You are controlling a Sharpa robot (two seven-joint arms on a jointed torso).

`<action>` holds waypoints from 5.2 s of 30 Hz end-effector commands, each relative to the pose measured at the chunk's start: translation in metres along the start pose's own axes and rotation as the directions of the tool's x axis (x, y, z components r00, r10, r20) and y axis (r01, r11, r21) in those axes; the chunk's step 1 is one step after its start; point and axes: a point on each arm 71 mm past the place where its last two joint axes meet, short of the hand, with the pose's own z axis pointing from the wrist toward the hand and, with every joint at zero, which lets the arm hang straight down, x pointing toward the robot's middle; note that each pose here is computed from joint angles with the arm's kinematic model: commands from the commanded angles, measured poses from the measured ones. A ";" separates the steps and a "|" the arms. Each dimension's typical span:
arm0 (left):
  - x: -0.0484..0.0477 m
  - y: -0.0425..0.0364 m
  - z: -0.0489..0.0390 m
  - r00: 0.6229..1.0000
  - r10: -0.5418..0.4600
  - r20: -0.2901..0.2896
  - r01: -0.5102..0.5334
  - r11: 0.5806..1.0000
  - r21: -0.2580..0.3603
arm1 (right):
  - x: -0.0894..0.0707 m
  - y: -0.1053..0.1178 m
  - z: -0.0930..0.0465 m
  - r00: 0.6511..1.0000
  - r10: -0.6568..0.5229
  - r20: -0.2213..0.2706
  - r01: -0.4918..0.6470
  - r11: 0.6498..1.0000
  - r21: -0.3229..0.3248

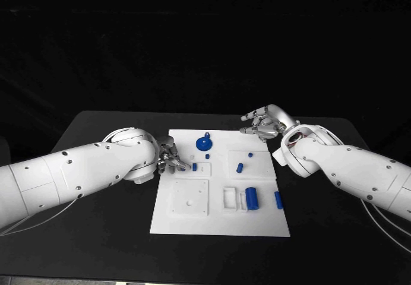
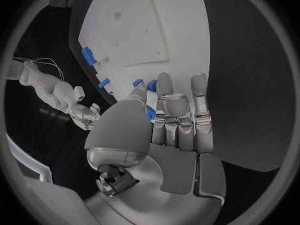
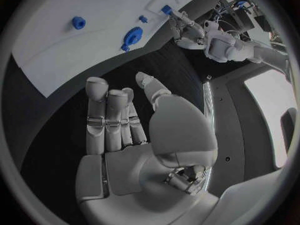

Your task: Assemble the parts on the task board

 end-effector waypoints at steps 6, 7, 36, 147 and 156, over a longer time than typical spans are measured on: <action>0.0050 -0.0009 0.0026 0.999 0.032 -0.034 -0.032 0.999 0.000 | 0.001 0.002 0.000 1.000 -0.001 -0.007 0.000 1.000 -0.012; 0.0053 -0.0009 0.0027 0.999 0.033 -0.036 -0.033 0.999 0.000 | 0.001 0.002 0.000 1.000 -0.001 -0.008 0.000 1.000 -0.012; 0.0034 -0.0023 -0.0017 1.000 -0.004 0.017 0.004 1.000 0.018 | 0.002 0.001 0.001 0.997 0.078 -0.016 -0.078 0.997 -0.024; -0.0187 -0.0232 0.0071 0.971 0.185 -0.152 -0.190 0.982 -0.019 | 0.011 0.004 0.006 0.980 0.187 -0.059 -0.190 0.981 -0.036; -0.0177 -0.0243 0.0068 0.969 0.191 -0.158 -0.195 0.981 -0.015 | 0.012 0.004 0.006 0.980 0.188 -0.060 -0.190 0.981 -0.037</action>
